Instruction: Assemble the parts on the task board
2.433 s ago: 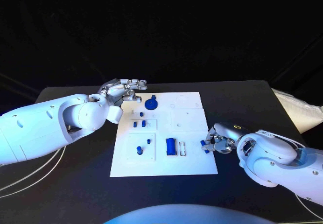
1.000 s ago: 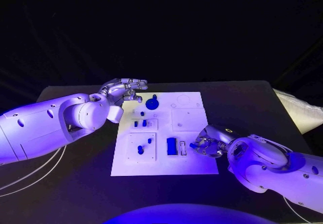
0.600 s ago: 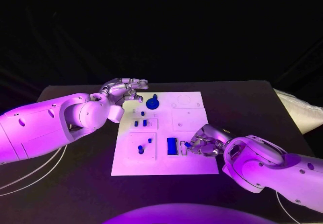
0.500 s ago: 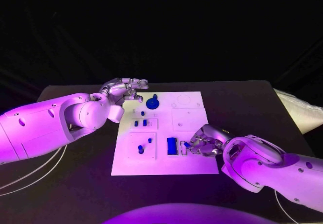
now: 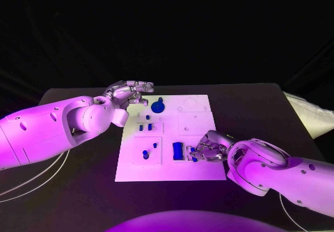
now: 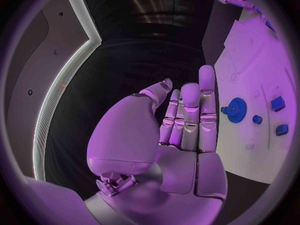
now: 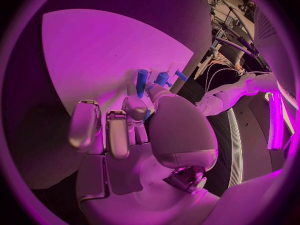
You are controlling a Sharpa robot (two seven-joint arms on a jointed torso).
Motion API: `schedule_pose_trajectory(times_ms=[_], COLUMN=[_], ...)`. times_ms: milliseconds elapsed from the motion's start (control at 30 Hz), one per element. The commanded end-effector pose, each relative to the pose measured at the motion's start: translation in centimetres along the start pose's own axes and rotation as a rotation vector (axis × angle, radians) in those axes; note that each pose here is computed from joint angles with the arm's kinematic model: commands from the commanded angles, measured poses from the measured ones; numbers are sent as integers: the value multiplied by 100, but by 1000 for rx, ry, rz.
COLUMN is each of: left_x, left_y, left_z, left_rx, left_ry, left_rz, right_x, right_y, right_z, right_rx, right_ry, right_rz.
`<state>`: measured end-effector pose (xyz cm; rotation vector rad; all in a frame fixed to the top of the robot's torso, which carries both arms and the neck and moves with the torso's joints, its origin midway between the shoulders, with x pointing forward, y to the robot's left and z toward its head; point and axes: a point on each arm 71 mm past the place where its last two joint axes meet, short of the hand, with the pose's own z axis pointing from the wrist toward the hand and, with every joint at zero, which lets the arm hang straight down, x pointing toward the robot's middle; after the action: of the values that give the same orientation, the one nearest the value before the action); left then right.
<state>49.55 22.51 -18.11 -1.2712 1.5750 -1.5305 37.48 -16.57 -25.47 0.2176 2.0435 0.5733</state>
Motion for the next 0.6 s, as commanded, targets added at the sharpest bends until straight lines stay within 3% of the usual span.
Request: schedule_pose_trajectory(times_ms=[33,600], left_x=[39,46], left_y=[-5,-3], left_z=[5,9], left_rx=[6,4], left_ry=[28,30], left_rz=[2,2], right_x=[35,29], right_y=[16,84], right_z=[6,5], right_rx=[10,-17], right_ry=[19,-13], right_rz=[-17,-6])
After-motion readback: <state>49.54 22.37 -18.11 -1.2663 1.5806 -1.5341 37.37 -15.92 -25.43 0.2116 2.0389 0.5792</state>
